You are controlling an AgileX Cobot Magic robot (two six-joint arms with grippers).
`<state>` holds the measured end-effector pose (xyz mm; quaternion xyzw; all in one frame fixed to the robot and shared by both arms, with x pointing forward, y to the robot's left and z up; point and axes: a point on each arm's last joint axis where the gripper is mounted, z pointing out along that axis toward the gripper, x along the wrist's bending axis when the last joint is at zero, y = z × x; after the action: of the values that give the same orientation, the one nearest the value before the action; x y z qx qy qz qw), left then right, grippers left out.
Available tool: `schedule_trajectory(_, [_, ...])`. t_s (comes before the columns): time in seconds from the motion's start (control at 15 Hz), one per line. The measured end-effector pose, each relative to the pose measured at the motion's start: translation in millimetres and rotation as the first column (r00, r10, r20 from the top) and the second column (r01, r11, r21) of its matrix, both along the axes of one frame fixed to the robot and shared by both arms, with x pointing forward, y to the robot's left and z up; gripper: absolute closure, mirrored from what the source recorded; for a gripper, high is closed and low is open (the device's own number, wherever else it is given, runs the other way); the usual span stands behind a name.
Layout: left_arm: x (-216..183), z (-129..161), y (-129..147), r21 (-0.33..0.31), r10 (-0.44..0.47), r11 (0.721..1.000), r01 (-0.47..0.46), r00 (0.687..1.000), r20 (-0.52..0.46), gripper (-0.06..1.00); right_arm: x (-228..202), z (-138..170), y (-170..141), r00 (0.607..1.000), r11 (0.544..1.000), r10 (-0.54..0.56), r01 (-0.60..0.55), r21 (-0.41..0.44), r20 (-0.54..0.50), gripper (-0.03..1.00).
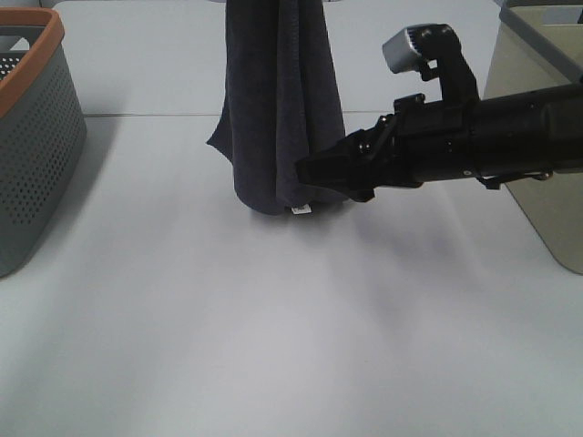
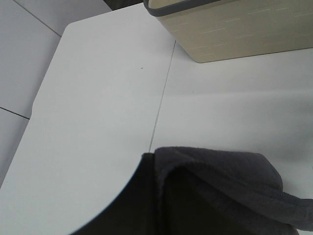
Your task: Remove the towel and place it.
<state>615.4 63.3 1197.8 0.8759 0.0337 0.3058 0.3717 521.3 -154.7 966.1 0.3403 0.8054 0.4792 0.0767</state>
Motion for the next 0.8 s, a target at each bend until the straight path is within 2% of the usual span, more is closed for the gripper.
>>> schedule_trajectory(0.27, [0,0,0,-0.001,-0.005,1.0,0.005,1.0,-0.004,0.94,22,-16,14,0.998,0.998,0.049,-0.047,0.038,-0.037,0.22])
schedule_trajectory(0.53, [-1,0,0,-0.001,-0.005,1.0,0.005,1.0,-0.005,0.94,43,-41,22,0.992,0.999,0.023,-0.017,0.051,-0.123,0.22])
schedule_trajectory(0.8, [-1,0,0,-0.001,-0.005,1.0,0.005,1.0,-0.005,0.94,46,-56,23,0.984,0.999,0.012,-0.004,0.049,-0.177,0.33])
